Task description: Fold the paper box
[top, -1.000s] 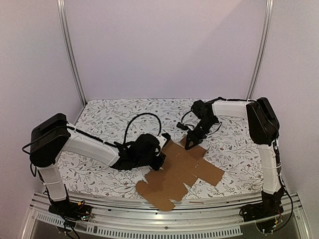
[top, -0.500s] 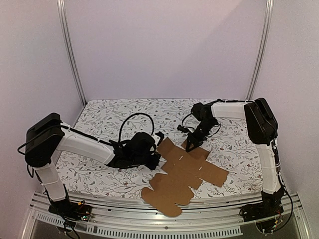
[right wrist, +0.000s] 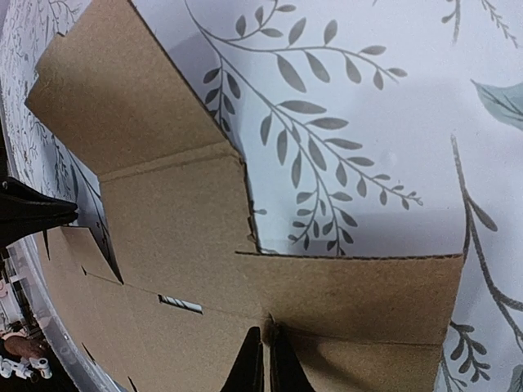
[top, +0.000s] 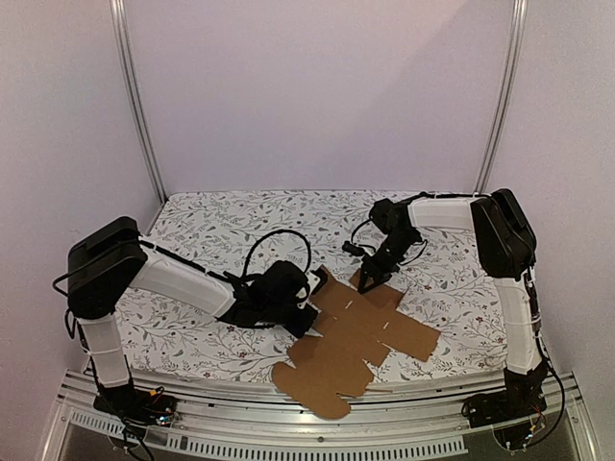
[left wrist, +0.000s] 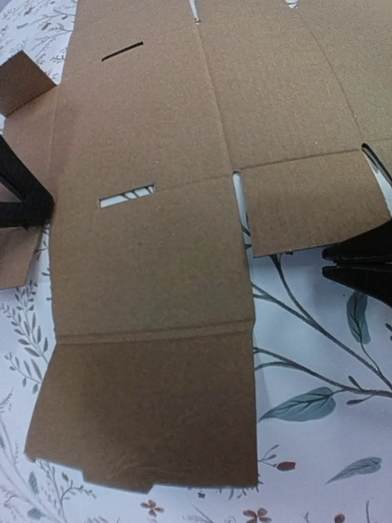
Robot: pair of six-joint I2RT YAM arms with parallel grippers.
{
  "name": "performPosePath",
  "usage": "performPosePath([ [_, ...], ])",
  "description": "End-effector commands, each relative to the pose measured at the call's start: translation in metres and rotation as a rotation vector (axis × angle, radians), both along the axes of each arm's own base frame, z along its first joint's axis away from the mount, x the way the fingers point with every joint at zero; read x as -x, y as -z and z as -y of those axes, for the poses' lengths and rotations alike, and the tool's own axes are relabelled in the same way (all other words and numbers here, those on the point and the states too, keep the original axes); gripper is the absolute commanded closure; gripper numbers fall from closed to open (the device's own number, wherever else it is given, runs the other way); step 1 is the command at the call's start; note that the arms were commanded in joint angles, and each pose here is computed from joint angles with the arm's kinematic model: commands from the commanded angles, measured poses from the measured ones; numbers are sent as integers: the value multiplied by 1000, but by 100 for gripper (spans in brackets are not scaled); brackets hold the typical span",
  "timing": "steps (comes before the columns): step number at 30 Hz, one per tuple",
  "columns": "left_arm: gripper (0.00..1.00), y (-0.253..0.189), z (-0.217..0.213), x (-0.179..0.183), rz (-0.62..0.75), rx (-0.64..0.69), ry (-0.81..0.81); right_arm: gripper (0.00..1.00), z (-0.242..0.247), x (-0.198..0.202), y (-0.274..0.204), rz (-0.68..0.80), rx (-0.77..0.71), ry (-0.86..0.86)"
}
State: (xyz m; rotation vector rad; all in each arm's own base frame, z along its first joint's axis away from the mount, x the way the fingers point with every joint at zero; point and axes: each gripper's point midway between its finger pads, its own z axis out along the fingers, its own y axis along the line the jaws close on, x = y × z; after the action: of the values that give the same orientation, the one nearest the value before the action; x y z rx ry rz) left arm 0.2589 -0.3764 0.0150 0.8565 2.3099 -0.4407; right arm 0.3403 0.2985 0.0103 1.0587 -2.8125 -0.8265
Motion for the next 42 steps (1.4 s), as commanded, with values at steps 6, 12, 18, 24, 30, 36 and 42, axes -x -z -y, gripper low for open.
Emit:
performPosePath([
  [6, 100, -14, 37, 20, -68, 106, 151, 97, 19, 18, 44, -69, 123, 9],
  [12, 100, -13, 60, 33, -102, 154, 203, 97, 19, 18, 48, -74, 130, 13],
  [18, 97, -10, 70, 36, -102, 153, 195, 97, 18, 21, 49, -89, 123, 11],
  [24, 57, -39, 36, 17, -52, 117, -28, 86, 10, 8, -5, 16, 47, -2],
  [30, 44, -37, 17, 25, -105, 126, -99, 71, 9, 11, -88, 186, -78, -69],
  [36, 46, -9, 22, 30, -228, 148, -131, 66, 40, 35, -95, 301, -10, -190],
  [42, 47, 9, 27, 30, -325, 207, -148, 64, 49, 76, -94, 273, -58, -245],
])
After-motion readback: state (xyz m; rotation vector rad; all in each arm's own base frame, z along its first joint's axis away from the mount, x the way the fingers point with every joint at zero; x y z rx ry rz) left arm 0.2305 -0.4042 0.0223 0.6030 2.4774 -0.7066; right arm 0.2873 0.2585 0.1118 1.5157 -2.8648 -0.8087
